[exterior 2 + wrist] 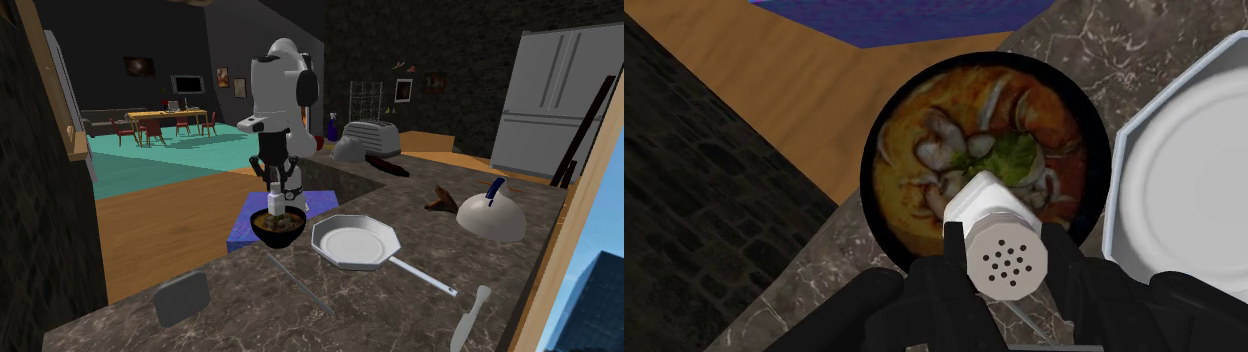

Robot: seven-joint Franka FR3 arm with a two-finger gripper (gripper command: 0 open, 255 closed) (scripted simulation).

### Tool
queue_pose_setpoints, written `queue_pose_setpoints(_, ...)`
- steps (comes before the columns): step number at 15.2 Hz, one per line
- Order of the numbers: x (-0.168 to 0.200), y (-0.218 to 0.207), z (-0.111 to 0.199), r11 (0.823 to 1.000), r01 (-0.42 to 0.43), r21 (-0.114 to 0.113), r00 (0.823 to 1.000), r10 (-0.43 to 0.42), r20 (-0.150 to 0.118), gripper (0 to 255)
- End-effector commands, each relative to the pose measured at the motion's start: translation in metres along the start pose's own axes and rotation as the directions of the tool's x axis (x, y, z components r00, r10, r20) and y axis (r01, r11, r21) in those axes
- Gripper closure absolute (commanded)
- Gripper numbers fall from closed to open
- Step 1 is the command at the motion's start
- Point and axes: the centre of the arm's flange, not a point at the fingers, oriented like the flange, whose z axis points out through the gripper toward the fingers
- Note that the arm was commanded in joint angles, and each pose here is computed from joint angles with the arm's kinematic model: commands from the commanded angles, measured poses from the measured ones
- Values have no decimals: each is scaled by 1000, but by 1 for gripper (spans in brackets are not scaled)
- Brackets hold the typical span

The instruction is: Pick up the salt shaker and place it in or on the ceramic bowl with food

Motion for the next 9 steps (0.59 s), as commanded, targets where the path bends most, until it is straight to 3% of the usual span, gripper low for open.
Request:
queue_pose_setpoints(1, 0, 0, 1, 1000, 0, 0, 1000, 0, 1, 255)
queue_pose_setpoints(4, 0, 0, 1, 1000, 0, 0, 1000, 0, 1, 255)
queue_pose_setpoints(5, 0, 0, 1, 1000, 0, 0, 1000, 0, 1, 0)
queue_pose_setpoints(9, 0, 0, 1, 1000, 0, 0, 1000, 0, 1, 0)
